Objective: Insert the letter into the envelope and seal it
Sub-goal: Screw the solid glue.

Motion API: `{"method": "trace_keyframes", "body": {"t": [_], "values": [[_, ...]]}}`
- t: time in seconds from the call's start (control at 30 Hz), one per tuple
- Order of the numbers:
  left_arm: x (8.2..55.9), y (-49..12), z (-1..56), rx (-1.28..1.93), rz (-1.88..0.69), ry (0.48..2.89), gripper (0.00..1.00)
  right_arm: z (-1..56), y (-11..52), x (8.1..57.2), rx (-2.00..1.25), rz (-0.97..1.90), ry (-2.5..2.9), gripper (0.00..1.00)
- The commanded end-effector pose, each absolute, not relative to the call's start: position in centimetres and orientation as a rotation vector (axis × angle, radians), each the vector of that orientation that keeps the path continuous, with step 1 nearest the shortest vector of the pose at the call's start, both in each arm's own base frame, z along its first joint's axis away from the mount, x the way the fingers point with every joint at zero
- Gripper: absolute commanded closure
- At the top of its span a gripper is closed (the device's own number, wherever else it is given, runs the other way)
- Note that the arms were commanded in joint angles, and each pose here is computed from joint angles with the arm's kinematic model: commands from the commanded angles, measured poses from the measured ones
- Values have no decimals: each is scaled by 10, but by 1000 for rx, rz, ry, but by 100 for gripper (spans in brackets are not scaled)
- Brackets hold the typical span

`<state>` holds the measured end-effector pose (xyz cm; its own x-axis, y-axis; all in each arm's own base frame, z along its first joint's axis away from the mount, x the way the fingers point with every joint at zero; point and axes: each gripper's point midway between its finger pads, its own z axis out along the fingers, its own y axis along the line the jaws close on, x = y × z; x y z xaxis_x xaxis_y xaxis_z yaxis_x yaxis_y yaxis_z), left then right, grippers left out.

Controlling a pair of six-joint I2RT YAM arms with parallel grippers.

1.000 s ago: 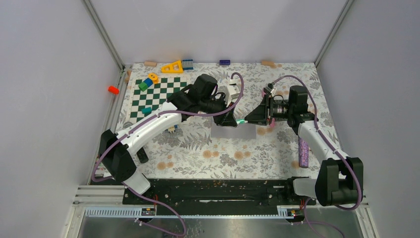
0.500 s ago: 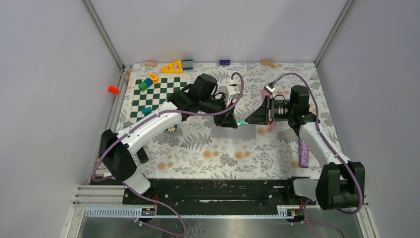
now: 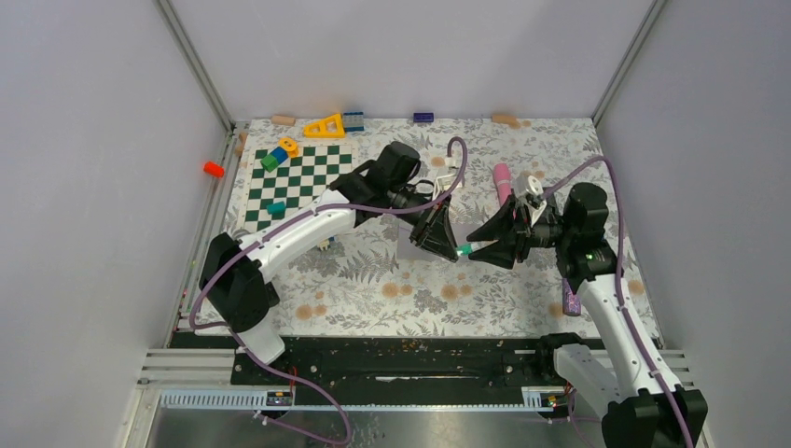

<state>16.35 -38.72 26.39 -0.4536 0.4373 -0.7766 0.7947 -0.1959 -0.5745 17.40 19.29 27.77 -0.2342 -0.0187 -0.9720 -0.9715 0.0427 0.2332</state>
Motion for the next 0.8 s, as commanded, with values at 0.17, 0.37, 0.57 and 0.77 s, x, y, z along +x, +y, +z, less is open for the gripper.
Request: {"method": "trace_keyframes", "body": {"t": [0.17,0.37,0.57,0.77], "values": [[178,-389,278,1408,-1568,1703,99,281,197,186,-981,1380,1533,46],[181,-391,271,1405,-1568,1728,99,269,196,186,-964,1373,1574,53],[184,-393,266,1417,-1536,1727,98,267,198,185,-980,1386,1596,66],[185,-394,263,1430,-1508,1736,97,266,201,184,-983,1403,1611,79]]}}
